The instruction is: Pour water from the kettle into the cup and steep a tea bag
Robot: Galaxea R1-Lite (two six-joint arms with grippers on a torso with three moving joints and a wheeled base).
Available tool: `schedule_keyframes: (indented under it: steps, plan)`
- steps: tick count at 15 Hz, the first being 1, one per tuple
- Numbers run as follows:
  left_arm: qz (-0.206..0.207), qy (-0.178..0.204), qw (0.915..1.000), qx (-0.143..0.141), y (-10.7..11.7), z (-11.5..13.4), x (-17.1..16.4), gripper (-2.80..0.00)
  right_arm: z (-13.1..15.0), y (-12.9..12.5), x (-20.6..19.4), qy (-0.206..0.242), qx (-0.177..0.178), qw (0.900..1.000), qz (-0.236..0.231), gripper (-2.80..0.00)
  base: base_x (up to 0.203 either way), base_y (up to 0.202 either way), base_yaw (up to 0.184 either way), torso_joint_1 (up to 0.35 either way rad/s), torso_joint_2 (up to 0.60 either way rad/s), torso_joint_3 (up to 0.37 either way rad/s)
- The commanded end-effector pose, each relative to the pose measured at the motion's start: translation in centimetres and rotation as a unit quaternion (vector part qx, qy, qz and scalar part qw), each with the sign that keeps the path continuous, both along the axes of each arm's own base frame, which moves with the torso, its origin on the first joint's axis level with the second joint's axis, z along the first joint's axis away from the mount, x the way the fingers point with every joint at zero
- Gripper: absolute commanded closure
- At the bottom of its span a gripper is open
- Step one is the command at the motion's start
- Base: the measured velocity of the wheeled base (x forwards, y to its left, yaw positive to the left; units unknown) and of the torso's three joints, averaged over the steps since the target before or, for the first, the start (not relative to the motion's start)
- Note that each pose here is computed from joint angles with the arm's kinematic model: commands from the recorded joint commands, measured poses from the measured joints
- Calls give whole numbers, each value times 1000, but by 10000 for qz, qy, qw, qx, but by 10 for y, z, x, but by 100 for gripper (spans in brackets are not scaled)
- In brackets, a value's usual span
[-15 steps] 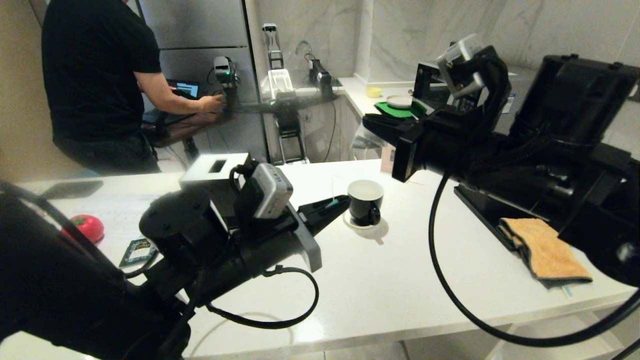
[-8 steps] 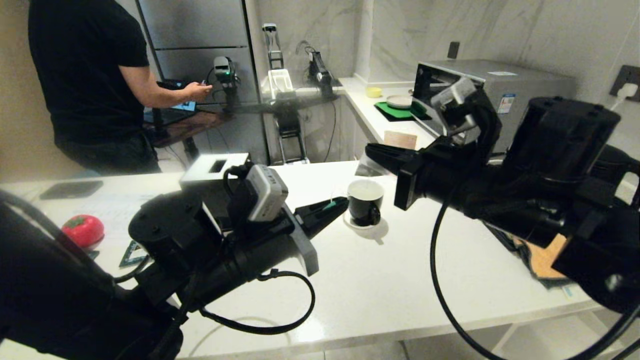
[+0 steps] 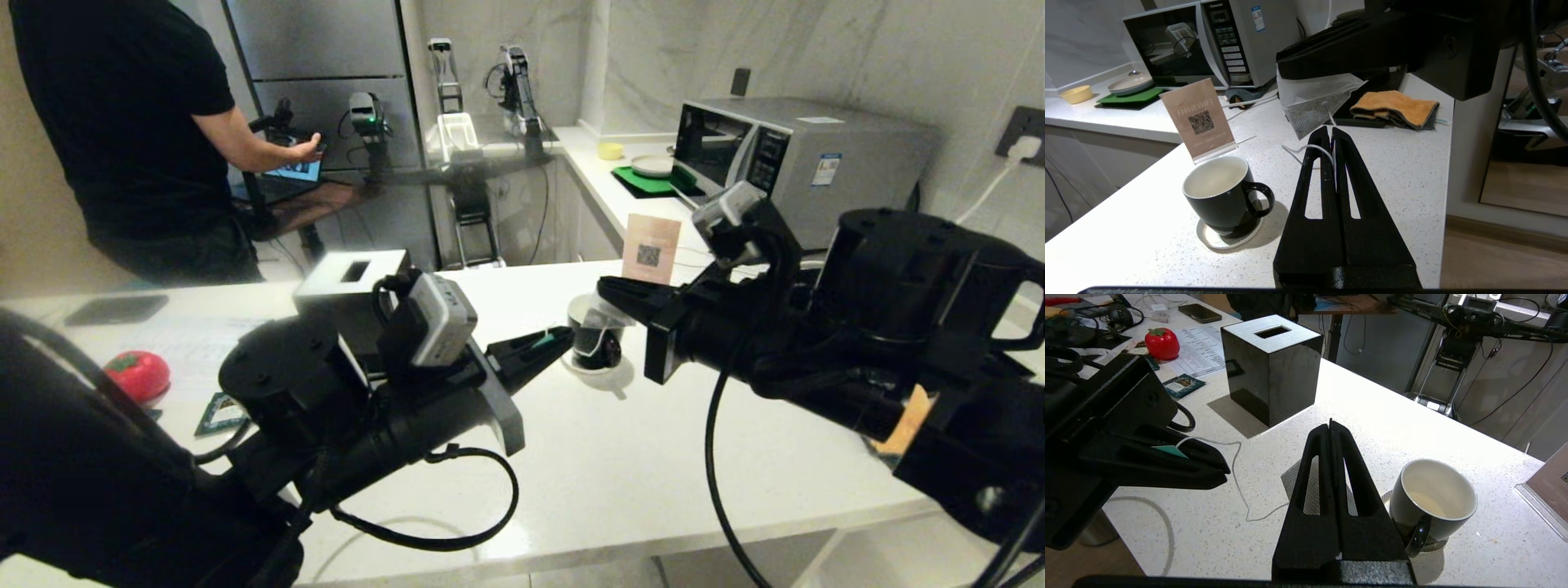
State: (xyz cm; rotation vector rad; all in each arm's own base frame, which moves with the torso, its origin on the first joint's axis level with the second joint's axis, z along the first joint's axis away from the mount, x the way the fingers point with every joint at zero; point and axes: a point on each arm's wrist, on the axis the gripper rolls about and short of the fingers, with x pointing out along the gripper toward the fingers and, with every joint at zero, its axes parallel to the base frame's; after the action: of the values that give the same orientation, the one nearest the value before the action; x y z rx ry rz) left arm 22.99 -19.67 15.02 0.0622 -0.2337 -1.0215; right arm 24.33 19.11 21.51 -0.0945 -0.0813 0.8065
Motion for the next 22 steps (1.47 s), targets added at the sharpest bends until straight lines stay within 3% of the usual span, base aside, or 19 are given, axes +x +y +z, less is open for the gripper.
schedule_keyframes:
  steps: [1,13,17,22]
  plan:
    - [-26,-55,10000,-37,-1,0,0,0,-6,-1,-2,31,-27,10000,17,0,0,0,0,0,0,0]
    - [-289,-29,9996,-40,-14,-1,-11,0,-21,-3,-7,254,-209,9995,33,0,0,0,0,0,0,0]
    - [-282,-62,9996,-68,-14,1,-11,0,-25,-1,-5,603,21,9982,22,0,0,0,0,0,0,0]
    - [-276,-79,9995,-92,-13,3,-11,0,-36,-2,-5,861,20,9963,-41,0,0,0,0,0,0,0]
